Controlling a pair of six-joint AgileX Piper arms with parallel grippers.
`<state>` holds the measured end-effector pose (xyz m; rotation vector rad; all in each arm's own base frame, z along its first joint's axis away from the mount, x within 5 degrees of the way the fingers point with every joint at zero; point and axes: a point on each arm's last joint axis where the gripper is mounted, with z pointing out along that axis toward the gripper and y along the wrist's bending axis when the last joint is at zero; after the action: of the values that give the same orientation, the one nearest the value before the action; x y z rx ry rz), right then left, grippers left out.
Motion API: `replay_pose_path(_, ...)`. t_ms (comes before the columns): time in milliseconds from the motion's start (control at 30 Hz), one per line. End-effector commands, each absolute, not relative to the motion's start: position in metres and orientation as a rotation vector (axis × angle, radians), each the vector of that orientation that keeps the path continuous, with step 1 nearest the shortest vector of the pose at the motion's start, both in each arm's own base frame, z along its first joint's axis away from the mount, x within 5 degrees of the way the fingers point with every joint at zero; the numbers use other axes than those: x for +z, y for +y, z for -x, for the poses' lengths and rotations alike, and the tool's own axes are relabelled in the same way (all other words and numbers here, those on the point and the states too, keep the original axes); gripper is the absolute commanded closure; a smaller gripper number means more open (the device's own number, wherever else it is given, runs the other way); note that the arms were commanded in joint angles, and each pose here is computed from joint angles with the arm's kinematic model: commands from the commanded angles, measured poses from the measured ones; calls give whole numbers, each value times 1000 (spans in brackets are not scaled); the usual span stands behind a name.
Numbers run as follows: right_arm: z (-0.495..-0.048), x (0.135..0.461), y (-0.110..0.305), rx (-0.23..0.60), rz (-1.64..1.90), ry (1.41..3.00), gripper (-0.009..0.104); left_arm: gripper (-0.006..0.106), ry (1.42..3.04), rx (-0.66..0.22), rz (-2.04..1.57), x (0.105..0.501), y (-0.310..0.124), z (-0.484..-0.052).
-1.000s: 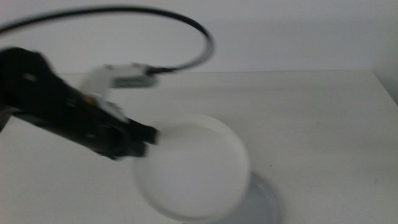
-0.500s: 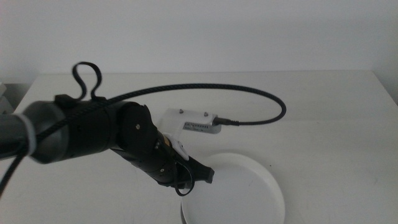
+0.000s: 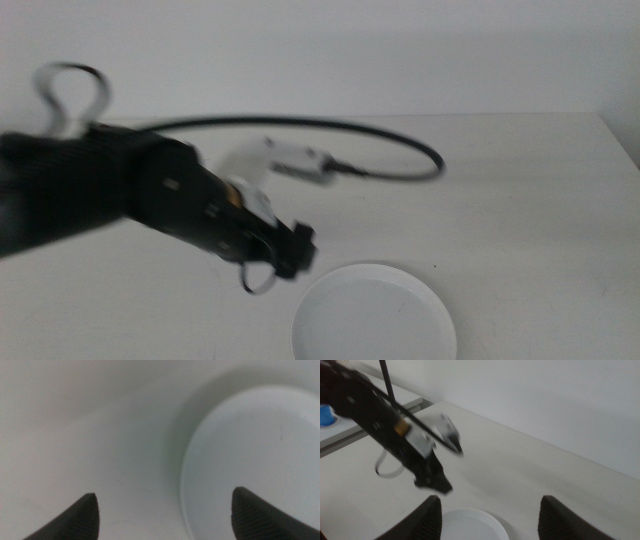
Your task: Stack the three bowls on top of each other.
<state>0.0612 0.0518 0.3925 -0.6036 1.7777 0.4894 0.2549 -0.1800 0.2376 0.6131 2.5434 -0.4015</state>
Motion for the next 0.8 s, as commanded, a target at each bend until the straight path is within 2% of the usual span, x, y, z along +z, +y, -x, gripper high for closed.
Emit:
replay_pose_path(0, -63, 407, 51, 488, 573, 1691, 46, 7, 2394, -428, -530, 280, -165, -254)
replay_pose_path(267, -63, 407, 51, 488, 573, 1691, 46, 7, 2227, -415, -346, 347, -105, -224)
replay_pose_path(567, -63, 407, 51, 488, 573, 1691, 46, 7, 1874, -450, -286, 407, -82, -179)
replay_pose_path(767, -63, 407, 51, 489, 573, 1691, 46, 7, 1740, -408, -294, 426, -70, -158)
